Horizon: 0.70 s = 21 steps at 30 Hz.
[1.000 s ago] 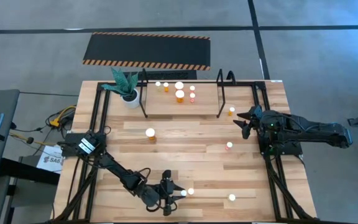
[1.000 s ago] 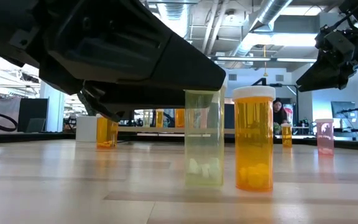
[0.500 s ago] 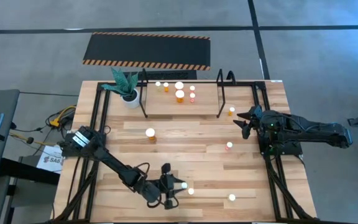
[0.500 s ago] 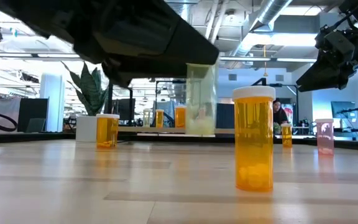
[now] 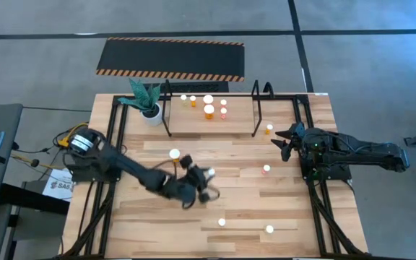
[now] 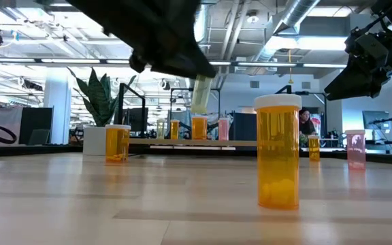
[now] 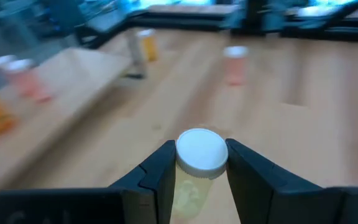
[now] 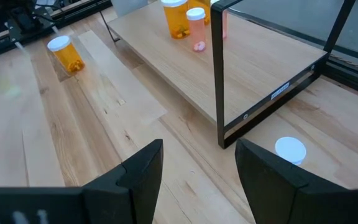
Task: Pick and place medicine bottles onto shelf by color
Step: Put the left yellow pill bottle on the shelf aligned with the other yellow pill bottle
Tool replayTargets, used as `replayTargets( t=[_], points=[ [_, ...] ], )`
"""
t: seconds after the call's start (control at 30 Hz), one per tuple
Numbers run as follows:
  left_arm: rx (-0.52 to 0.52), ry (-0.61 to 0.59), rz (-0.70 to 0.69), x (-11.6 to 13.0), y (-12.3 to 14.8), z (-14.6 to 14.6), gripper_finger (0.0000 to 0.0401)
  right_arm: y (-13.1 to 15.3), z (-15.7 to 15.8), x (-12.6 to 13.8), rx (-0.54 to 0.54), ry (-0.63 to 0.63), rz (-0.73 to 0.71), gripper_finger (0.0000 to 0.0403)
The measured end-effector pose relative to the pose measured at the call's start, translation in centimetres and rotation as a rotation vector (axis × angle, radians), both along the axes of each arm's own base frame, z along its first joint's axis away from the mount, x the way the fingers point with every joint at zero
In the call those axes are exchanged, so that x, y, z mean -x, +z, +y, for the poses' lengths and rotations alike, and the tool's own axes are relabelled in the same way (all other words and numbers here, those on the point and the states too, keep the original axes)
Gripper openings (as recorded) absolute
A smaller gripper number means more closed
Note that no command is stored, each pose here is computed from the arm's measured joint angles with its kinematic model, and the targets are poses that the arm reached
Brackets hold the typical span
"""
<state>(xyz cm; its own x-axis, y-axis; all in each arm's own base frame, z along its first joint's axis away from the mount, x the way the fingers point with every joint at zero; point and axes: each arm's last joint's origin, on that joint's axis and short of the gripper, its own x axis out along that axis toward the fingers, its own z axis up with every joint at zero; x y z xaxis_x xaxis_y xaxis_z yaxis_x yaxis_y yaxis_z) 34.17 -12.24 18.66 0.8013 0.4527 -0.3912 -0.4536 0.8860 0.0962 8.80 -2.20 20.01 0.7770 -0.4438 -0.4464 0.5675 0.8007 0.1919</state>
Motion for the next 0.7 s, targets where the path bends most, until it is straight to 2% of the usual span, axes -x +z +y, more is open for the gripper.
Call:
replayTargets(
  t=[0.17,0.33,0.47,0.6,0.7],
  points=[
    [-0.010,0.142,0.028,0.0,1.0,5.0,0.0113,0.0,0.0,0.0,0.000,0.000,0.000,0.0225],
    [0.008,0.280,0.000,0.8,1.6,9.9,0.0113,0.0,0.0,0.0,0.000,0.000,-0.001,0.0225],
    [0.051,0.404,-0.057,1.3,1.0,13.5,0.0113,0.0,0.0,0.0,0.000,0.000,-0.001,0.0225],
    [0.099,0.514,-0.096,1.6,0.5,16.2,0.0113,0.0,0.0,0.0,0.000,0.000,-0.001,0.0225],
    [0.093,0.572,-0.101,1.9,0.1,17.0,0.0113,0.0,0.0,0.0,0.000,0.000,-0.001,0.0225]
  ],
)
